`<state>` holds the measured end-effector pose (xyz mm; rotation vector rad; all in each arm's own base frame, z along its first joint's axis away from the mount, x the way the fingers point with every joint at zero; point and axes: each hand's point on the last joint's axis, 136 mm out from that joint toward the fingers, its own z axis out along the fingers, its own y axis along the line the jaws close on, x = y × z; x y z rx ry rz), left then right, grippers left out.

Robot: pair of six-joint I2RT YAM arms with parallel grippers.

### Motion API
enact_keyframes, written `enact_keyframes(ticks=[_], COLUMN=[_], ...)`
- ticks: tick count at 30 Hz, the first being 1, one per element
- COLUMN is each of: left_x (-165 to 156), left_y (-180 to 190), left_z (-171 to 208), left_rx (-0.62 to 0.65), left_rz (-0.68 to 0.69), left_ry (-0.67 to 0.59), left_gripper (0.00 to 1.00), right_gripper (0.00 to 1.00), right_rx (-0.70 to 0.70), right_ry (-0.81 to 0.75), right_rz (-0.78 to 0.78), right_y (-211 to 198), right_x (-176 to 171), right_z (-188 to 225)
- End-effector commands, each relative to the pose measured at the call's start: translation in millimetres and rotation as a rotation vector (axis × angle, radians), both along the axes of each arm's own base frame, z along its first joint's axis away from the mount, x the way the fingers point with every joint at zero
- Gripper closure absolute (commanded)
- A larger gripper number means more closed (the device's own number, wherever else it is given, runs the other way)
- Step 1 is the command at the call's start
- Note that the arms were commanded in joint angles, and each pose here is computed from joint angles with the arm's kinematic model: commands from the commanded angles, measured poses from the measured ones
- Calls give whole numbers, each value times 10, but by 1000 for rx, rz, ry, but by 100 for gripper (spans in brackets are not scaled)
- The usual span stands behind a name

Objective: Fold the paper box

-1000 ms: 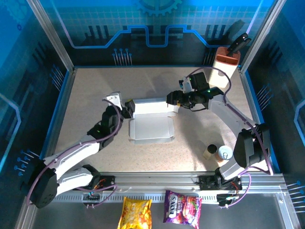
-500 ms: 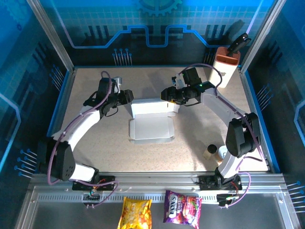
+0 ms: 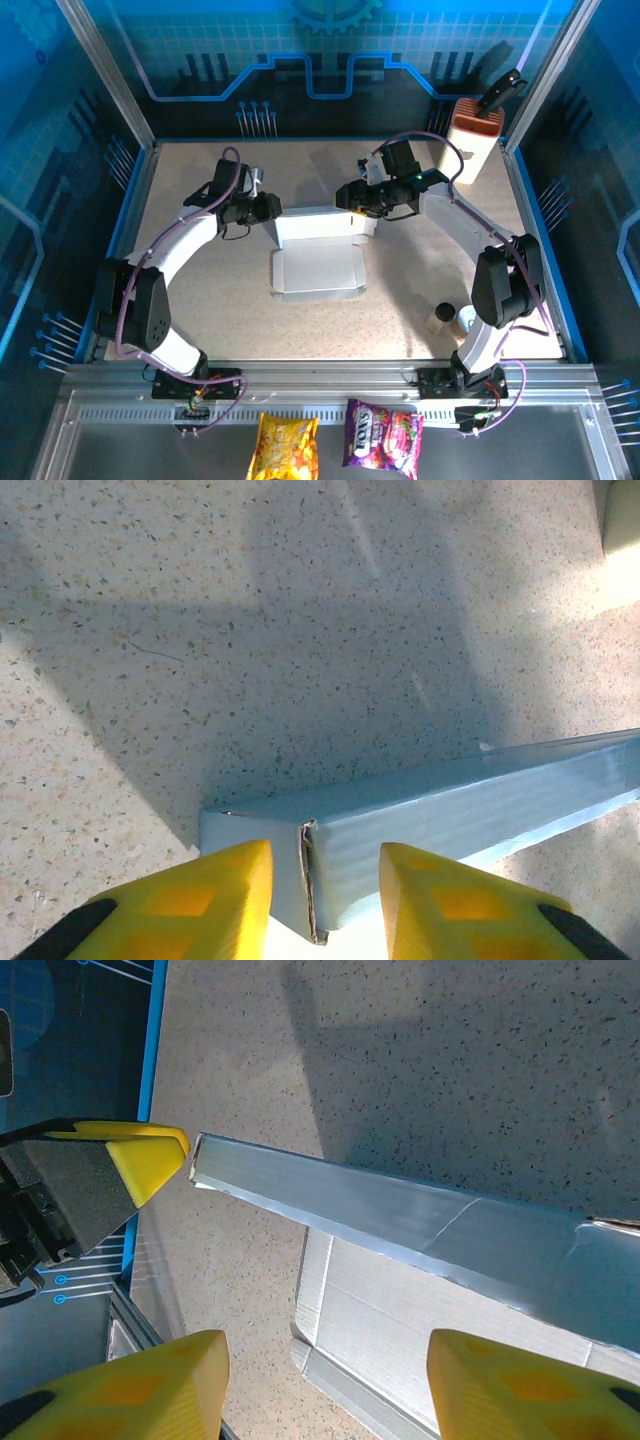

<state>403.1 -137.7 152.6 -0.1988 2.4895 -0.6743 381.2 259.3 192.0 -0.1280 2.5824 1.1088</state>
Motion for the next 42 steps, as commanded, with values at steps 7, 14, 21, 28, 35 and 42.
enact_keyframes(ticks=[7, 14, 21, 28, 35, 42], left_x=[-55, -214, -337, -278, -265, -269], left_y=[11, 28, 22, 15, 33, 35], left_z=[-133, -257, -274, -236, -280, -266], left_rx=[5, 0, -30, -29, -15, -14], left_rz=[-26, -27, -19, -20, -18, -17], left_ry=[56, 76, 66, 46, 59, 56], left_gripper=[74, 80, 80, 79, 78, 78], right_gripper=[44, 44, 44, 44, 41, 39], right_rx=[-4, -20, -61, -152, -224, -235], right_ry=[-1, -10, -15, -19, 19, 74], right_rz=[16, 5, -8, -25, -42, -64], right_y=[18, -29, -93, -173, -225, -243], right_x=[-40, -63, -78, 12, 93, 37], right_z=[33, 53, 46, -38, -227, -400])
